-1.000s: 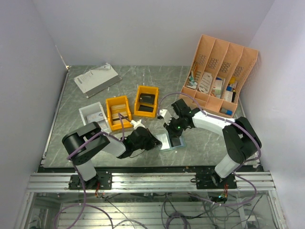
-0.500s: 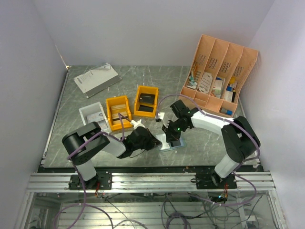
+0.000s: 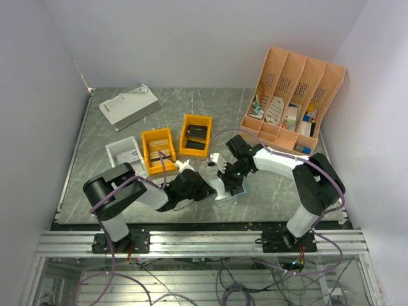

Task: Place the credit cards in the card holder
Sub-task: Insert the credit card into the card holder.

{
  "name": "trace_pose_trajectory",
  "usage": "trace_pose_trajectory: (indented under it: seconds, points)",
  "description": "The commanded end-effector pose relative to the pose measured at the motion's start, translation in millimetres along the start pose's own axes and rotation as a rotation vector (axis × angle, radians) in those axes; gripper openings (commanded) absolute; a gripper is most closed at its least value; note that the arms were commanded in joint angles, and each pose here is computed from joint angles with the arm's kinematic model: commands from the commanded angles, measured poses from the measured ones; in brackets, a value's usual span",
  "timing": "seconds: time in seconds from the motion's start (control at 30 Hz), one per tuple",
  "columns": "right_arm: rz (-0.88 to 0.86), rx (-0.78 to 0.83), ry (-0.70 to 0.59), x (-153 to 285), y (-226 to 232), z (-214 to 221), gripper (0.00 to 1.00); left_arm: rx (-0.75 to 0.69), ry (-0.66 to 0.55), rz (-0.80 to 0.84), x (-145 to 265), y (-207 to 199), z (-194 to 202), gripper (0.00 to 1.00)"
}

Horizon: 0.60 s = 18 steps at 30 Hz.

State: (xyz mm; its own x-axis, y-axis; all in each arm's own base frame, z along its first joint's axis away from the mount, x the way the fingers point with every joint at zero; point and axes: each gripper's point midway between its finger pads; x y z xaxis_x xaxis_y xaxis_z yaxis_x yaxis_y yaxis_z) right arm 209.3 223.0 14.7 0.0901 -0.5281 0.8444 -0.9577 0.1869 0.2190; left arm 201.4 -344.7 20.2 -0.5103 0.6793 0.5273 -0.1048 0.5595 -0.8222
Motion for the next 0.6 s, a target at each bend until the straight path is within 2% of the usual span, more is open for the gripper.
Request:
trace_pose_trajectory:
  seconds: [0.0, 0.57]
  points:
    - [0.045, 0.025, 0.052, 14, -11, 12, 0.00, -0.034, 0.006, -0.051, 0, 17, 1, 0.07]
    - [0.036, 0.021, 0.009, 33, -16, 11, 0.00, -0.054, 0.007, -0.050, -1, 13, -2, 0.07]
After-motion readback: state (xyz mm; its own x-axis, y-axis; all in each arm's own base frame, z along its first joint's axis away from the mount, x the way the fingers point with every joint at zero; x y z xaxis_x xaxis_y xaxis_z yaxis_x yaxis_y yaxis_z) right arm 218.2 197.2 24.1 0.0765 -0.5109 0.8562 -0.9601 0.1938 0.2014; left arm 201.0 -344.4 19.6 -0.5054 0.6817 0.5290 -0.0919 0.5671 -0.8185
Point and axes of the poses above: each gripper's point midway between its finger pads, its own x axis back along the fingers, its own y axis along the line the jaws close on, z = x × y, and after that the axes turned 4 degrees about x, right-handed
